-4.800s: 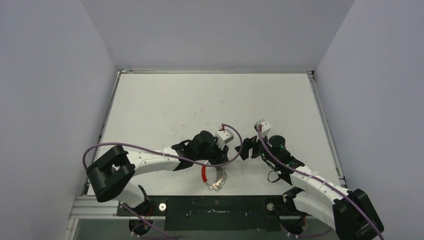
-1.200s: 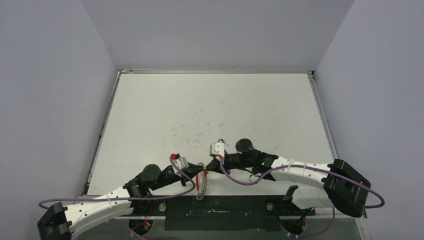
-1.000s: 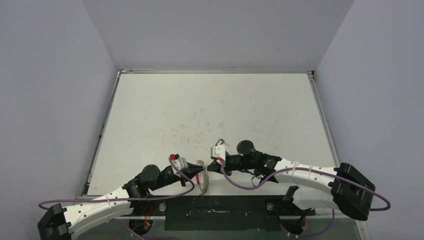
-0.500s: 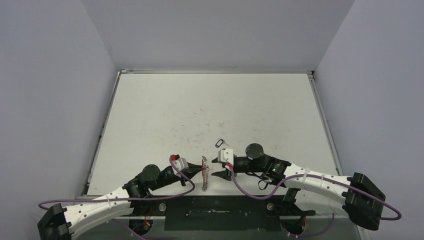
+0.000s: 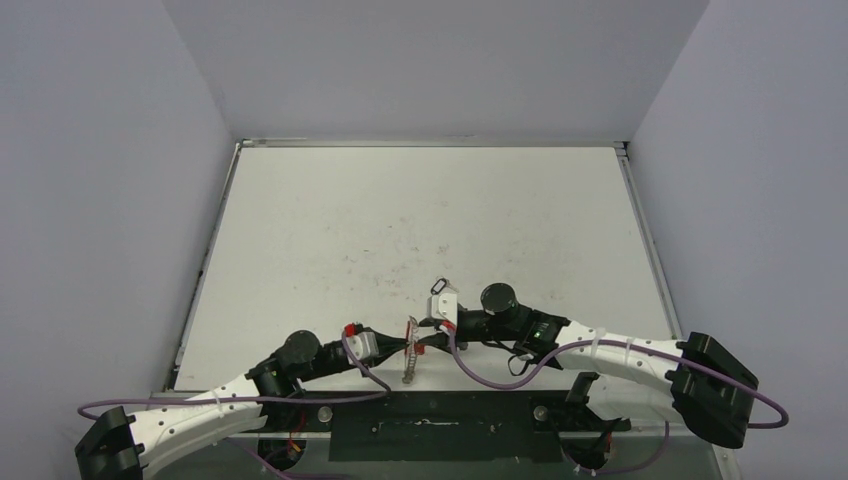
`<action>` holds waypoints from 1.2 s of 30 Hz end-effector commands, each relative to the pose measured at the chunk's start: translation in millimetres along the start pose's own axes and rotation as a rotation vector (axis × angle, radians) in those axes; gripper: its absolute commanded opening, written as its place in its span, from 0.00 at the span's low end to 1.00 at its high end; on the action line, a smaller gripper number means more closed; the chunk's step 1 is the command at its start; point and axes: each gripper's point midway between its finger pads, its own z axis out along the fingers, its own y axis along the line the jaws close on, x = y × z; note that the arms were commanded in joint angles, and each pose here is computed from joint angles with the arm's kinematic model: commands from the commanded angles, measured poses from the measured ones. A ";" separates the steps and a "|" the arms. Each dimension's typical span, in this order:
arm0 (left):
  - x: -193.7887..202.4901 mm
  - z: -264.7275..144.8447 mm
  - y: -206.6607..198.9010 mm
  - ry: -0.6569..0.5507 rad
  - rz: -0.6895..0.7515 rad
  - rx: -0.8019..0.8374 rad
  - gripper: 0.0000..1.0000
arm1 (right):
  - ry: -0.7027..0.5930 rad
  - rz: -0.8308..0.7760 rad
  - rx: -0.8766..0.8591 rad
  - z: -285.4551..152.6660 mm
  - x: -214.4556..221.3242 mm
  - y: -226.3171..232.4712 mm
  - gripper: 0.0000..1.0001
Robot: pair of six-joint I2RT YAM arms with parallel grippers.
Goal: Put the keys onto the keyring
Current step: Adjust the keyring at the center of the board.
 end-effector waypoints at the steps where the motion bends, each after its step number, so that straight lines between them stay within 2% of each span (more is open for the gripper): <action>1: -16.6 1.3 -2.7 -0.072 0.074 0.032 0.00 | -0.090 -0.048 -0.020 7.6 -30.3 -5.3 0.36; 12: -15.6 1.0 -0.4 -0.067 0.064 0.016 0.00 | -0.129 -0.059 -0.081 8.6 -37.2 6.4 0.40; 22: -15.4 0.8 4.7 -0.063 0.057 -0.014 0.00 | -0.146 -0.065 -0.045 -3.2 -41.3 8.4 0.49; 28: -16.6 0.9 7.0 -0.064 0.054 -0.027 0.00 | -0.131 -0.051 -0.053 5.4 -36.5 12.8 0.50; 32: -16.8 0.9 6.6 -0.065 0.048 -0.026 0.00 | -0.073 -0.044 -0.017 11.9 -26.3 8.5 0.47; 34: -16.1 0.8 6.3 -0.062 0.045 -0.025 0.00 | -0.027 -0.043 0.007 13.1 -18.7 5.6 0.40; 36: -15.8 0.7 5.8 -0.061 0.044 -0.023 0.00 | 0.009 -0.041 0.035 12.9 -13.1 0.8 0.28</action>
